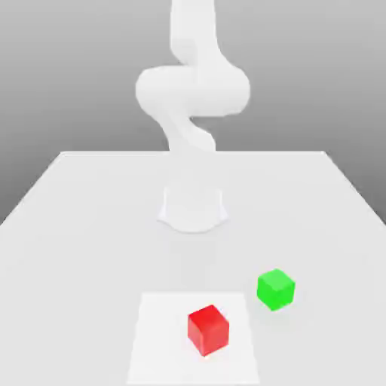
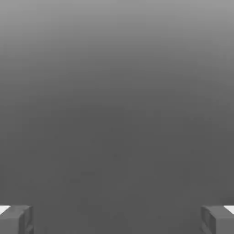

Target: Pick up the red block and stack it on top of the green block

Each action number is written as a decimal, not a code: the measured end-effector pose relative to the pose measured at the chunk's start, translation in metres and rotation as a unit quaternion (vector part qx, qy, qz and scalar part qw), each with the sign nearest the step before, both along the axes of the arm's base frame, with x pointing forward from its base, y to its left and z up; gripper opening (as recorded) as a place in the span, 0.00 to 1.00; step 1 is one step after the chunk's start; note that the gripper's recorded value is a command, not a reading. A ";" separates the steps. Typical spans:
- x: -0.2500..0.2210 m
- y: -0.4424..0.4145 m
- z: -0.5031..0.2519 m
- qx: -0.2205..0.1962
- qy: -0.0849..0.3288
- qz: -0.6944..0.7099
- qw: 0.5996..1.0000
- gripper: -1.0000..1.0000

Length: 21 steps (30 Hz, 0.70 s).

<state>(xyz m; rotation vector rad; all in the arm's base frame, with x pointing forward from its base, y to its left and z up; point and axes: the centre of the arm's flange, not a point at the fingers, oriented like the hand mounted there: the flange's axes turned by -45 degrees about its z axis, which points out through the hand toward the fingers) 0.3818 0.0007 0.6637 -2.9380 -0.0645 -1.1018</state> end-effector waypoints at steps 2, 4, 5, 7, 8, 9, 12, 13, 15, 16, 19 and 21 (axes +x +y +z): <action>0.025 0.002 -0.042 -0.010 0.035 0.021 0.999 0.50; 0.045 0.004 -0.084 -0.019 0.067 0.042 0.997 0.50; 0.054 0.006 -0.105 -0.024 0.084 0.053 0.995 0.50; 0.067 0.009 -0.149 -0.033 0.115 0.074 0.990 0.50; 0.072 0.011 -0.170 -0.037 0.131 0.084 0.987 0.50; 0.076 0.012 -0.192 -0.041 0.147 0.095 0.984 0.50; 0.081 0.017 -0.257 -0.055 0.193 0.127 0.971 0.50; 0.080 0.019 -0.279 -0.059 0.209 0.137 0.967 0.50; 0.077 0.021 -0.322 -0.068 0.239 0.158 0.956 0.50; 0.073 0.022 -0.342 -0.072 0.254 0.169 0.950 0.50; 0.057 0.025 -0.403 -0.085 0.299 0.201 0.929 0.50; 0.044 0.025 -0.439 -0.092 0.326 0.220 0.915 0.50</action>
